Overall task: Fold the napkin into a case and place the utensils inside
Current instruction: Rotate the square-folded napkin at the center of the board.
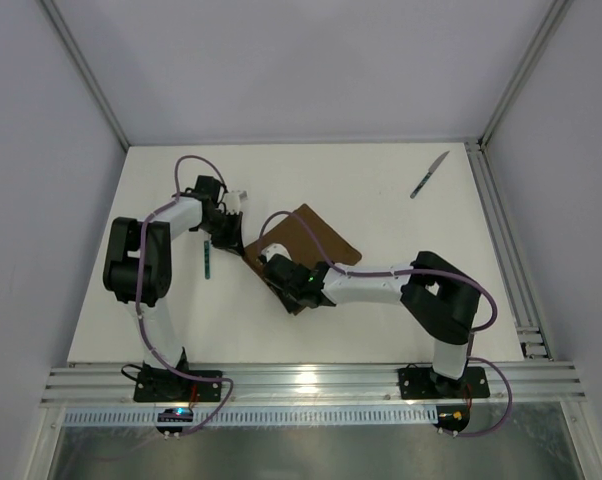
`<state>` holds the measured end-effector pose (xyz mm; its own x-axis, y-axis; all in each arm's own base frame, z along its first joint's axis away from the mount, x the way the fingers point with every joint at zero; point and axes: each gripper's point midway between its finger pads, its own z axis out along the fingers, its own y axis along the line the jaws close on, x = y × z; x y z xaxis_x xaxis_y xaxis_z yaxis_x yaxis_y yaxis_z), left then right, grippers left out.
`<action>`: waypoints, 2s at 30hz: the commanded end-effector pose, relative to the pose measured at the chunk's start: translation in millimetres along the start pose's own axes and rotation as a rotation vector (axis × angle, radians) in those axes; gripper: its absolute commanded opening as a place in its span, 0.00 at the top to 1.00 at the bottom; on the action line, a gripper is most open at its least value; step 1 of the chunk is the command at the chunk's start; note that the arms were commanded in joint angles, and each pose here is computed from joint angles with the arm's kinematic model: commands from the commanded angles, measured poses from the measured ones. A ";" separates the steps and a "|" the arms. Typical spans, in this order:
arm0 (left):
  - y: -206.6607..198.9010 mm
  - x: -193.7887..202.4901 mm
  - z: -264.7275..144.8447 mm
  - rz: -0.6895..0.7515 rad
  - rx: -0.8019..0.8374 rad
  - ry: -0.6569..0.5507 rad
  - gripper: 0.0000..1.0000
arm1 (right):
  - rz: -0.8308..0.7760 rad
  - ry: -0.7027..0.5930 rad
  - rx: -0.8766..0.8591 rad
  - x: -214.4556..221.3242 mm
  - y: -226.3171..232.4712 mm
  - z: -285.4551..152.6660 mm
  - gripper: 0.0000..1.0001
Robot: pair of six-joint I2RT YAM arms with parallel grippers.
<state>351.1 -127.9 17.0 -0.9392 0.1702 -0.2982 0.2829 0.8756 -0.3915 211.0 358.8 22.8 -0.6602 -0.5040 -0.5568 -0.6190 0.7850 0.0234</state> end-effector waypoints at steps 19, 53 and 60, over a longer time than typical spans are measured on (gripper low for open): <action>15.6 -18.6 -18.8 0.102 -0.126 -0.054 0.76 | 0.101 -0.212 -0.159 -67.6 20.2 -60.9 0.57; 12.5 -10.7 8.8 0.162 -0.231 0.044 0.84 | 0.664 0.047 -0.142 49.4 -161.9 -27.0 0.88; -5.7 -18.7 8.3 0.371 -0.125 0.022 1.00 | 0.668 -0.007 -0.224 56.2 -119.5 -71.0 0.44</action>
<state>362.5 -129.5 18.0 -0.8632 0.3961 -0.3129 0.4594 0.8734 -0.1617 233.4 208.7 27.7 -0.9256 0.0273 -0.3775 -0.1723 0.8577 0.4845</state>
